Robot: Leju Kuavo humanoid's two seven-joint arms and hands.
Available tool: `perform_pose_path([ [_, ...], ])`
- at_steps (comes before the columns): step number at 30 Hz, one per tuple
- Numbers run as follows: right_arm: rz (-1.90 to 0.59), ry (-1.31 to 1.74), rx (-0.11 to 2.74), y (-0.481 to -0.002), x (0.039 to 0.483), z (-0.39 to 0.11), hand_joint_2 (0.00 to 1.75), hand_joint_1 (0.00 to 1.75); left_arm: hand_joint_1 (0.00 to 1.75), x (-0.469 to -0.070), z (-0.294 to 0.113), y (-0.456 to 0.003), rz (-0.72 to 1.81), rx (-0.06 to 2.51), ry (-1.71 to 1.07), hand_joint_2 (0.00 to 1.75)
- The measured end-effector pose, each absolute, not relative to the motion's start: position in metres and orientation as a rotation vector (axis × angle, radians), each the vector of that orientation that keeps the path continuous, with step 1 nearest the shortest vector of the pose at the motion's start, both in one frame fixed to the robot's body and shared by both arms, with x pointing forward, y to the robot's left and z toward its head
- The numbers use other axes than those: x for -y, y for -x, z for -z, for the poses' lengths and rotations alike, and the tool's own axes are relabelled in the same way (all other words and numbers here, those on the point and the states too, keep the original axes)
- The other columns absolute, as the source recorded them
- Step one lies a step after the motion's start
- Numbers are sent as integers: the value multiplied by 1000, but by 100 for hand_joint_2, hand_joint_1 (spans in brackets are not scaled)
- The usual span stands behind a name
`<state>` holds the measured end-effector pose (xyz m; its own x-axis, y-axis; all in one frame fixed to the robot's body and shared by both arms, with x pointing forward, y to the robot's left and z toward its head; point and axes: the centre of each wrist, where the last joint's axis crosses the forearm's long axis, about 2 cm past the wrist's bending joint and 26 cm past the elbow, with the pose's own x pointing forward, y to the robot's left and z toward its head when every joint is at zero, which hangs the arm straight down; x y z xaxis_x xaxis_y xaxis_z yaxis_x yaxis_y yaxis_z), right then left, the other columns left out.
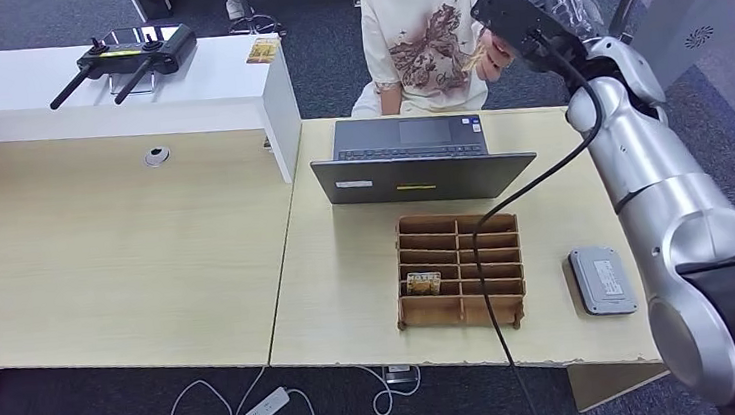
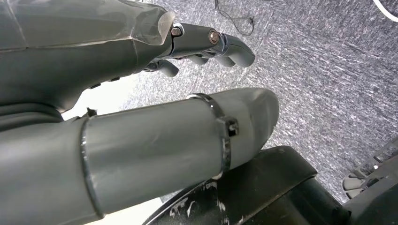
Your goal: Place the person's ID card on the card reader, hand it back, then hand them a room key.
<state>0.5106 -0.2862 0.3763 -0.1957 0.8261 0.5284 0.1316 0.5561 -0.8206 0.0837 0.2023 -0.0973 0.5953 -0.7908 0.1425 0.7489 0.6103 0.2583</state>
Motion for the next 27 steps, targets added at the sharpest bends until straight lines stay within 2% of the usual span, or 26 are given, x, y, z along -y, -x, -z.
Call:
perform_pose_path([
  [7,-774,842,1593,-513,292,-370,175,175,0,-202,97,-84,902,254,-182,0],
  [8,-772,842,1588,-513,292,-369,175,172,0,-202,97,-84,903,254,-182,0],
  [9,-771,843,1584,-513,292,-368,175,160,0,-202,97,-84,903,254,-182,0],
  [12,-769,844,1580,-514,293,-365,175,34,0,-202,97,-85,905,255,-182,0],
  [13,-769,845,1579,-514,294,-364,175,3,0,-202,97,-85,906,255,-182,0],
  [27,-740,843,1593,-514,297,-362,175,0,0,-202,97,-85,906,254,-179,0],
])
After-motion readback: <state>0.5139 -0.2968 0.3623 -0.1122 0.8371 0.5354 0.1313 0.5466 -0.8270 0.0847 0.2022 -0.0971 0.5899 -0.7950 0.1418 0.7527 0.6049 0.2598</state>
